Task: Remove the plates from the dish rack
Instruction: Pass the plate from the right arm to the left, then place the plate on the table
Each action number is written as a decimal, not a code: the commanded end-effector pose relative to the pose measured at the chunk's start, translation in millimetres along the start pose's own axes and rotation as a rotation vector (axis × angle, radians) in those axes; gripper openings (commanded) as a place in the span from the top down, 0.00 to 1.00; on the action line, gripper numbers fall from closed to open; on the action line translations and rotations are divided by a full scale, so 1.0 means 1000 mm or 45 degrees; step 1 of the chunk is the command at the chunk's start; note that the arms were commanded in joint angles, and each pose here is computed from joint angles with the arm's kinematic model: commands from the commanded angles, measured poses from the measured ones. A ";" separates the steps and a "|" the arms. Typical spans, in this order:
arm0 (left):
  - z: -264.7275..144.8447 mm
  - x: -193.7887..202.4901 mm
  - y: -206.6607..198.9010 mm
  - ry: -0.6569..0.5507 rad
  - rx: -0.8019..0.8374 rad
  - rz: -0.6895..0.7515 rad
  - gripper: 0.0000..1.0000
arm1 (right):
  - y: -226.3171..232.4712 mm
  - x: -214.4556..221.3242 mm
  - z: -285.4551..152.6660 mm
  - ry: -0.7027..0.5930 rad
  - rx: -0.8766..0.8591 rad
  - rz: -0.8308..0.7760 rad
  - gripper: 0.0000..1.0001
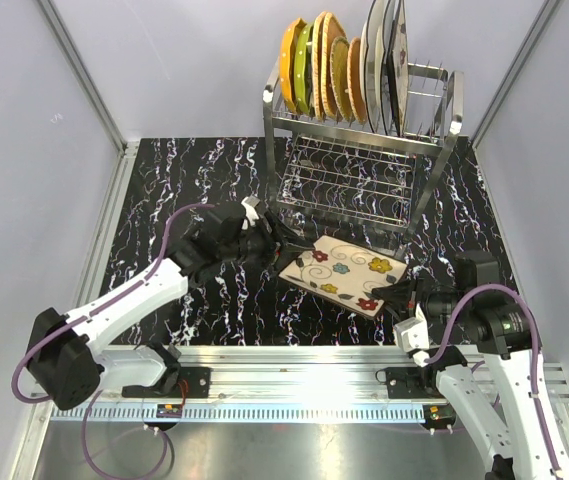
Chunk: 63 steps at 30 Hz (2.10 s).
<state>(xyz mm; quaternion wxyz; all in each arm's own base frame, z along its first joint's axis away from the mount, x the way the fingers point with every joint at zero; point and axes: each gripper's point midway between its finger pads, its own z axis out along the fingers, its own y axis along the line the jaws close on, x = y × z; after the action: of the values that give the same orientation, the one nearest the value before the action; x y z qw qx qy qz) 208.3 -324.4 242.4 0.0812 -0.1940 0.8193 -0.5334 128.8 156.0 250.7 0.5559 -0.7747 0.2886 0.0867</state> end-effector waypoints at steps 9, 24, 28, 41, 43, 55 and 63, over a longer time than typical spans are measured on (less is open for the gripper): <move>0.007 0.019 -0.015 0.137 0.107 0.089 0.58 | -0.056 -0.031 -0.004 -0.153 0.205 -0.442 1.00; 0.013 0.030 -0.014 0.234 0.162 0.164 1.00 | -0.046 -0.028 0.000 -0.163 0.204 -0.412 0.99; 0.009 0.030 -0.018 0.212 0.245 0.201 1.00 | -0.048 -0.028 0.000 -0.175 0.240 -0.360 0.84; -0.016 0.013 -0.032 0.115 0.545 0.306 1.00 | -0.032 -0.026 0.000 -0.152 0.278 -0.276 0.16; -0.019 0.007 -0.030 0.092 0.566 0.315 1.00 | -0.029 -0.023 0.001 -0.135 0.278 -0.257 0.07; -0.039 -0.026 -0.011 -0.029 0.617 0.313 1.00 | -0.015 -0.002 0.004 -0.041 0.277 -0.159 0.00; -0.058 -0.070 0.036 -0.217 0.468 0.375 1.00 | -0.010 0.017 0.001 0.067 0.293 0.033 0.00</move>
<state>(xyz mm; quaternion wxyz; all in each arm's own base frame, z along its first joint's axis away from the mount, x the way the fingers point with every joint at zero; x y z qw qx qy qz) 245.9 -239.4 164.8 0.1907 -0.1854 0.7734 -0.5754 139.4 158.9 253.1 0.6344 -0.7171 0.2848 0.0471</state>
